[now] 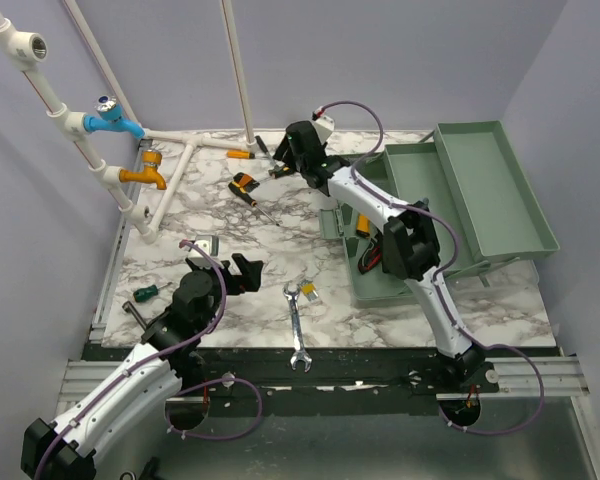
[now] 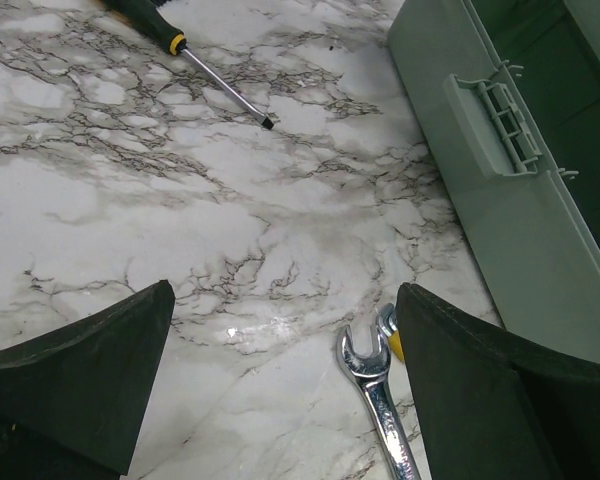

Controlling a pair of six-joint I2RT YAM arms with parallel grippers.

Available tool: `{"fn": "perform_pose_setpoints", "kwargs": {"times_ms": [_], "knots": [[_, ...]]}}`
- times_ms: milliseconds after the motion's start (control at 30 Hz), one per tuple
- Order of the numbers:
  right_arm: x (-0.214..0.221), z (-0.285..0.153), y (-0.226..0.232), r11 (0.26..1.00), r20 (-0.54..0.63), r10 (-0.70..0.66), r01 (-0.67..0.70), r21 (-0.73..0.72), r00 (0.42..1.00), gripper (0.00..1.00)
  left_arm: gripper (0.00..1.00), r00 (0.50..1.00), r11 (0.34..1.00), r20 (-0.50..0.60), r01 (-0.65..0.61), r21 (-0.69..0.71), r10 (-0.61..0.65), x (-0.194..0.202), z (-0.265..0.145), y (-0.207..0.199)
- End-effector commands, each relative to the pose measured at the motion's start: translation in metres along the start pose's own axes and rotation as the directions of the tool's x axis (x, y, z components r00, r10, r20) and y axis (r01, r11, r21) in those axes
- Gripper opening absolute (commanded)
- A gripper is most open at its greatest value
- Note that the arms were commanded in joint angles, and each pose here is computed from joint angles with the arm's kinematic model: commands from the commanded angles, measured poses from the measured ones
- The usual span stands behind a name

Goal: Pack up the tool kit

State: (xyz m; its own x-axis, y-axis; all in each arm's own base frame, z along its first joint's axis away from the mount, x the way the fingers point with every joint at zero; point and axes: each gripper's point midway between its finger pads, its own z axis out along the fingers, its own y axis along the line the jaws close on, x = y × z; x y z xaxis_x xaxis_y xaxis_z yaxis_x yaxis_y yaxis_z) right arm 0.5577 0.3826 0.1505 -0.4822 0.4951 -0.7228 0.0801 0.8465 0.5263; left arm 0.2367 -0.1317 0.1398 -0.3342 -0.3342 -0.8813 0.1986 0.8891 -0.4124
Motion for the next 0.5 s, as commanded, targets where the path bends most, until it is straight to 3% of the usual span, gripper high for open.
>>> {"fn": "perform_pose_setpoints", "kwargs": {"times_ms": [0, 233, 367, 467], "knots": [[-0.008, 0.033, 0.025, 0.986, 0.122, 0.014, 0.006, -0.164, 0.992, 0.58, 0.94, 1.000, 1.000, -0.003, 0.002, -0.027, -0.002, 0.004, 0.000, 0.007], [-0.008, 0.072, 0.017, 0.954, 0.126, 0.203, -0.168, -0.247, 0.971, 0.31, 0.94, 1.000, 1.000, -0.004, 0.002, -0.030, -0.002, 0.004, 0.001, 0.007], [0.004, 0.096, -0.010, 0.938, 0.096, 0.312, -0.291, -0.187, 0.945, 0.01, 0.94, 1.000, 1.000, -0.002, 0.001, -0.029, -0.001, 0.004, 0.001, 0.007], [0.020, 0.106, -0.031, 0.909, 0.039, 0.408, -0.402, -0.112, 0.912, 0.01, 0.94, 1.000, 0.999, 0.000, 0.000, -0.035, 0.000, 0.003, 0.001, 0.008]]}}
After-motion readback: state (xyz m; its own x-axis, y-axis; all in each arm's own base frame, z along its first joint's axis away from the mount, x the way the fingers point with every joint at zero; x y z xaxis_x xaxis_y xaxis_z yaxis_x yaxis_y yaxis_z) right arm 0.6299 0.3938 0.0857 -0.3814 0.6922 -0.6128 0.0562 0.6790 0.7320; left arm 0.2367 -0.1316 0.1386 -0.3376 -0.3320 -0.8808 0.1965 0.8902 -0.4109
